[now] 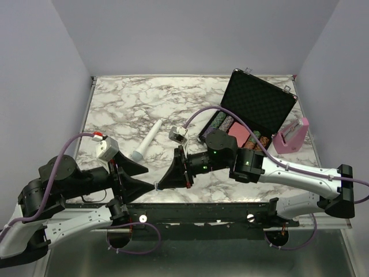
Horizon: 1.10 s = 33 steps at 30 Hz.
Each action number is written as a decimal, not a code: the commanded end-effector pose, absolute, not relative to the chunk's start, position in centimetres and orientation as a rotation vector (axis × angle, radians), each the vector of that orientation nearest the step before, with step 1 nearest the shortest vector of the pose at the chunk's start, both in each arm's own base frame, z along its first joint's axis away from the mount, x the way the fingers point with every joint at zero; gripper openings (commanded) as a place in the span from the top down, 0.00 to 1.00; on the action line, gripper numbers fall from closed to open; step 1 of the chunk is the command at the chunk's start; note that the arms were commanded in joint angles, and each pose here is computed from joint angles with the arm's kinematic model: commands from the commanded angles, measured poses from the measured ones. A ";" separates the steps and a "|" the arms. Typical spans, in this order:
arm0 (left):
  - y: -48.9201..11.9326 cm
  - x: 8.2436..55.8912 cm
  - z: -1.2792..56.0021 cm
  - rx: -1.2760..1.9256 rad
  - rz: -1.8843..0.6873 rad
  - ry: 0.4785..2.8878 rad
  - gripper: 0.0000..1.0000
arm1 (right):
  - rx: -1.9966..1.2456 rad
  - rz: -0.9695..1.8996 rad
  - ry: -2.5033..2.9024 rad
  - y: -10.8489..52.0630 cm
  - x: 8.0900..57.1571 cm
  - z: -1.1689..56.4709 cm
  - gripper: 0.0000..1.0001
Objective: Remove the keys from the keyring
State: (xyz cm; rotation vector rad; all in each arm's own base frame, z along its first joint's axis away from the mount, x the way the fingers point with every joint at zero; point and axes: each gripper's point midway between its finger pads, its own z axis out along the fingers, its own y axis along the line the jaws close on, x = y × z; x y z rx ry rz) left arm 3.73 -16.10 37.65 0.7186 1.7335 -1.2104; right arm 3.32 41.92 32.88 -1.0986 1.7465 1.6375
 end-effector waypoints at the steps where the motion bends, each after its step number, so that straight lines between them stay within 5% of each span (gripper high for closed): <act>1: -17.2 2.0 39.3 0.739 -1.377 1.638 0.23 | -1.077 1.711 1.599 41.6 2.7 35.9 0.99; 20: -18.0 1.9 37.7 0.748 -1.402 1.690 0.60 | -1.061 1.738 1.537 41.1 2.5 37.7 0.99; 29: -18.3 2.0 37.5 0.741 -1.408 1.698 1.00 | -1.062 1.748 1.528 41.2 2.3 37.7 0.99; 33: -18.5 2.1 37.6 0.737 -1.412 1.699 1.00 | -1.062 1.753 1.531 41.1 2.3 37.6 0.99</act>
